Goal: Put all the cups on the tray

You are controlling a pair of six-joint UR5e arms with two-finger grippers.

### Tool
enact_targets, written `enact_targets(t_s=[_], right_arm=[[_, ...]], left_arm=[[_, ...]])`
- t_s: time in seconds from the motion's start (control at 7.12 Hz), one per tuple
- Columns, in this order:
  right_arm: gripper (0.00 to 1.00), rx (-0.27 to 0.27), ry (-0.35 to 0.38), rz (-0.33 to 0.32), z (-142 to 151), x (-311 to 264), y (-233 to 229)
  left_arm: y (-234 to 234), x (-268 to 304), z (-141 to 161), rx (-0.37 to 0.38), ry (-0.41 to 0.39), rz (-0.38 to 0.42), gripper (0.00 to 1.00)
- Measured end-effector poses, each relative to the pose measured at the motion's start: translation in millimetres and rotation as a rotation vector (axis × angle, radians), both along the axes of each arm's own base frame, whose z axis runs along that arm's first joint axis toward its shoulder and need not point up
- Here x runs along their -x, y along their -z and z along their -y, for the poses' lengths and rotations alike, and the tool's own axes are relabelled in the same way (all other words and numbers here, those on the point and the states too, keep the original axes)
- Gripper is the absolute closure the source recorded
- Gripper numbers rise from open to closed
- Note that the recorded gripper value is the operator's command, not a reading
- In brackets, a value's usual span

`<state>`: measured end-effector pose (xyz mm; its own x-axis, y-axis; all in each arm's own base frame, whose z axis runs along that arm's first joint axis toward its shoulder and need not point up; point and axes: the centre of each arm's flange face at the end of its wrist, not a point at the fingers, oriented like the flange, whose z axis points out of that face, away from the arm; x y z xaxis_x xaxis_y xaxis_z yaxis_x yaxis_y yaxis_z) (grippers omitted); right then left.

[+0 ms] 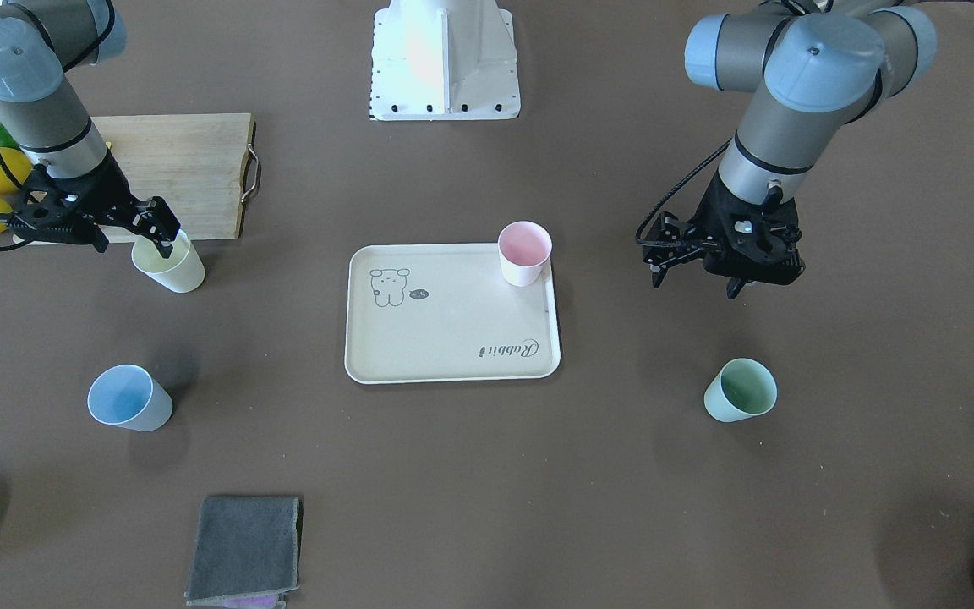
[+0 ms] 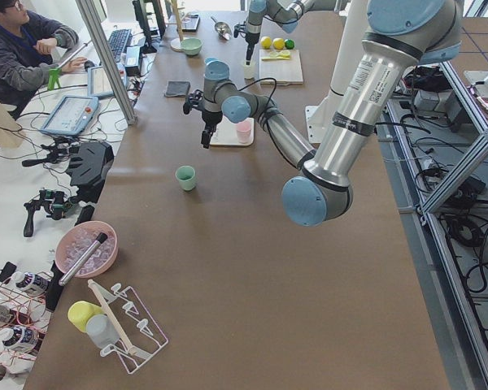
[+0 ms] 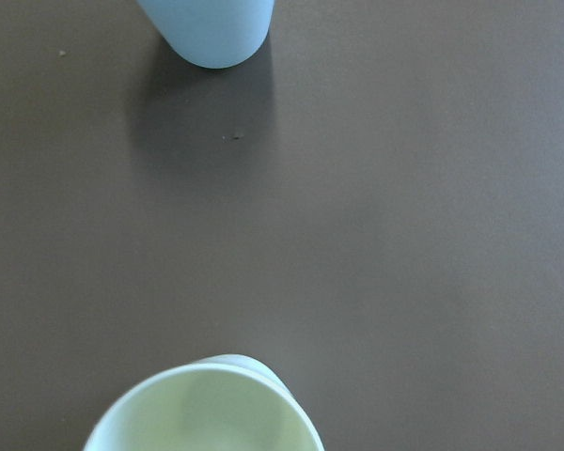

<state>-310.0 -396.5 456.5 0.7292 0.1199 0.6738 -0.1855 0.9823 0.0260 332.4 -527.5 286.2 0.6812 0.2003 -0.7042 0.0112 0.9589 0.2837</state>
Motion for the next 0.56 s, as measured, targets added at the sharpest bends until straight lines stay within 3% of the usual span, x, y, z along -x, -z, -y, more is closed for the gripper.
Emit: enact_targets(t_s=[0.56], right_arm=[[1.0, 0.008, -0.014, 0.016, -2.0, 1.4, 8.2]], left_arm=[[0.1, 0.3, -0.6, -0.001, 0.0, 0.0, 0.02]])
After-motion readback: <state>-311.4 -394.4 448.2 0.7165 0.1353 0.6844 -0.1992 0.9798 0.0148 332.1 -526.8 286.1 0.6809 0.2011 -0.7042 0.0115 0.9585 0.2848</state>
